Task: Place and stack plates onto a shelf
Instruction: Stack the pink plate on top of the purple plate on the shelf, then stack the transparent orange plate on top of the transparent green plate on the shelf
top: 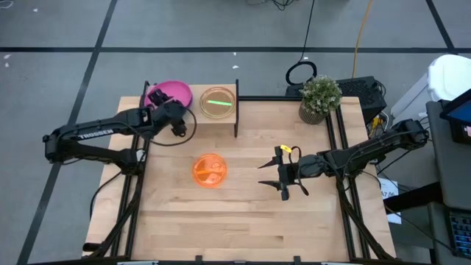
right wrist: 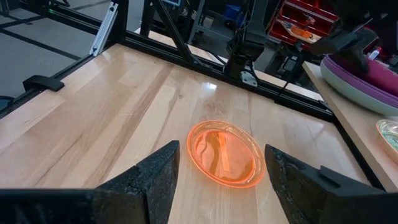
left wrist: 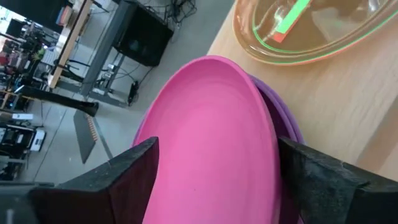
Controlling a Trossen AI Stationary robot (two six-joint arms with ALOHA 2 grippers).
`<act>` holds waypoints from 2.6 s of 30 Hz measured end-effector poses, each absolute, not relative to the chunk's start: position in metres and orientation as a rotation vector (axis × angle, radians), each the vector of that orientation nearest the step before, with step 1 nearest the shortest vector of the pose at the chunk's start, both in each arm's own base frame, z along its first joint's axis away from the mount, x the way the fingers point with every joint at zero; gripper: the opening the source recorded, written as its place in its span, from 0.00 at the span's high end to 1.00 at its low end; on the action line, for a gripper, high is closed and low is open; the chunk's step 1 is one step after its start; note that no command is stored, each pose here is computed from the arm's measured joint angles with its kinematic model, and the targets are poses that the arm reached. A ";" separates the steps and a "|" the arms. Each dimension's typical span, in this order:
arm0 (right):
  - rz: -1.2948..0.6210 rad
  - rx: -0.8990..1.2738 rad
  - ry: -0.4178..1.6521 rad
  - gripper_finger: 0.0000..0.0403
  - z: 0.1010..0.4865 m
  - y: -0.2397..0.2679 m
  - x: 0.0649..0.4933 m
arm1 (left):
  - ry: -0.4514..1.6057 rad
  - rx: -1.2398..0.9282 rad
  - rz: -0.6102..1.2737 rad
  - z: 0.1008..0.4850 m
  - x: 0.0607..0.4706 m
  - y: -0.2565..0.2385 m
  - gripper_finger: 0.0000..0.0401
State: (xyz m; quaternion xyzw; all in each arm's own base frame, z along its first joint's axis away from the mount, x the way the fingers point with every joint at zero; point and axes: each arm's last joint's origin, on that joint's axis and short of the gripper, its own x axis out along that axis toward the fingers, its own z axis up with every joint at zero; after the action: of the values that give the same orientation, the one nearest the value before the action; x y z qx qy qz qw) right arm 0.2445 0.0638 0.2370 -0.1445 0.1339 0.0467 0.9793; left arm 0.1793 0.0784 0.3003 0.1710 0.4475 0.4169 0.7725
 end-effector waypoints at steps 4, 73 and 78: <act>0.093 -0.290 0.262 0.46 0.238 0.064 0.245 | 0.943 0.369 0.904 0.306 0.173 0.077 0.20; 0.278 -0.823 0.617 0.75 0.098 0.040 0.412 | 0.578 0.102 0.303 0.327 0.175 -0.010 0.20; 0.332 -0.802 0.602 0.86 0.095 0.039 0.412 | 0.577 0.096 0.305 0.327 0.175 -0.010 0.20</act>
State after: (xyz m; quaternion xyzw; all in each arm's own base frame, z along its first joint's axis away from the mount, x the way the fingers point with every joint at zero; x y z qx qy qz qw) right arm 0.4122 0.0388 0.0952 -0.3827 0.2873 0.1585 0.8636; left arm 0.1748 -0.0103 0.3269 0.0469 0.2833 0.1499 0.9461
